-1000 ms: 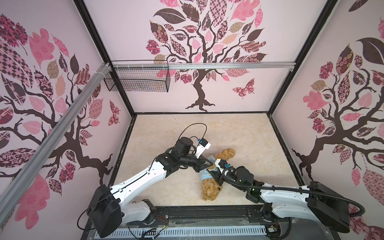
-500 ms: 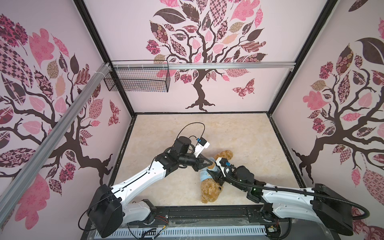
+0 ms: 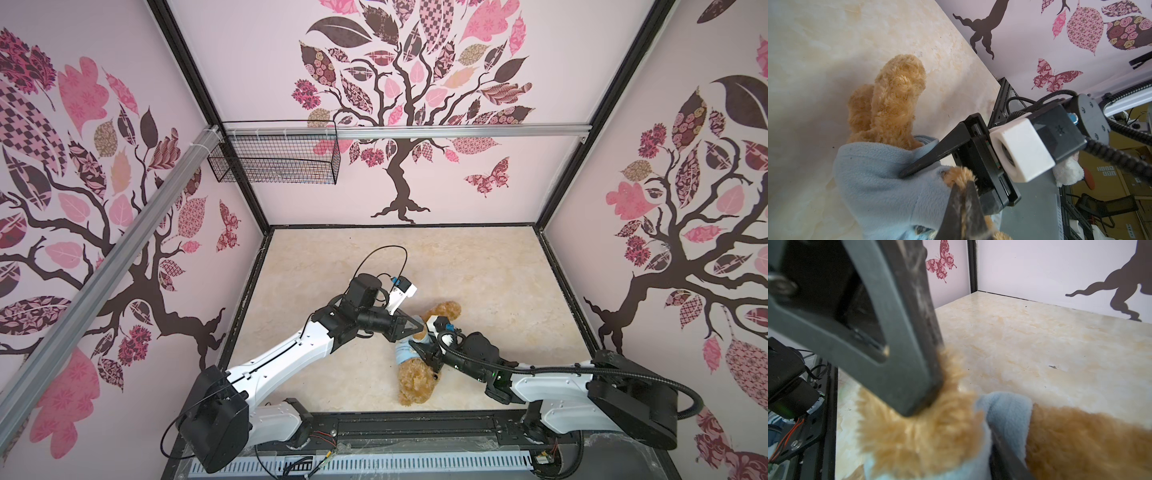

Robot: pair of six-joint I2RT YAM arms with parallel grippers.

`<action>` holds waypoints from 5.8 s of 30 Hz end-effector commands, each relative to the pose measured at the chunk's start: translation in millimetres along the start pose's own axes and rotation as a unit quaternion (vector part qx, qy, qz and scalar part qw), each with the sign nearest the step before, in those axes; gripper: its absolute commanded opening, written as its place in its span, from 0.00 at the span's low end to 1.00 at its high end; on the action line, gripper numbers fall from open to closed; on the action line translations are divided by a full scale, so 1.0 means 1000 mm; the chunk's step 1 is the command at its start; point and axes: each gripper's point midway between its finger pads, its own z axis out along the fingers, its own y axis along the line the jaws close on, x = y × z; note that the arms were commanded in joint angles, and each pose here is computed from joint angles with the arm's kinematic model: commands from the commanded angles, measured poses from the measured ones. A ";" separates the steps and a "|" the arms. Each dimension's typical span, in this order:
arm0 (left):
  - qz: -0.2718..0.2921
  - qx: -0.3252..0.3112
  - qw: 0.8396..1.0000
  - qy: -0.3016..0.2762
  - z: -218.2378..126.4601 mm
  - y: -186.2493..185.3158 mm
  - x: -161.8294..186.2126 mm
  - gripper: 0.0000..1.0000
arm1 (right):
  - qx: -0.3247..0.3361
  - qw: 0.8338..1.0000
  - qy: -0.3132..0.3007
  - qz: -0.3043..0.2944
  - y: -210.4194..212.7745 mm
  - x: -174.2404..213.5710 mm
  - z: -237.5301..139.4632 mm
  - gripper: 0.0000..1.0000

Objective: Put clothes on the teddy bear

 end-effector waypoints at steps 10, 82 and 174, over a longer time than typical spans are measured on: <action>0.164 0.023 0.981 -0.104 -0.048 -0.034 -0.038 0.00 | 0.071 0.976 0.184 0.096 -0.037 0.100 -0.025 0.56; -0.085 -0.160 0.983 -0.038 0.048 0.057 0.034 0.83 | 0.167 0.948 0.172 0.208 -0.109 0.018 -0.055 0.41; 0.307 -0.134 0.897 0.288 -0.015 0.079 0.128 0.11 | 0.084 0.904 0.161 0.388 -0.116 0.056 -0.069 0.00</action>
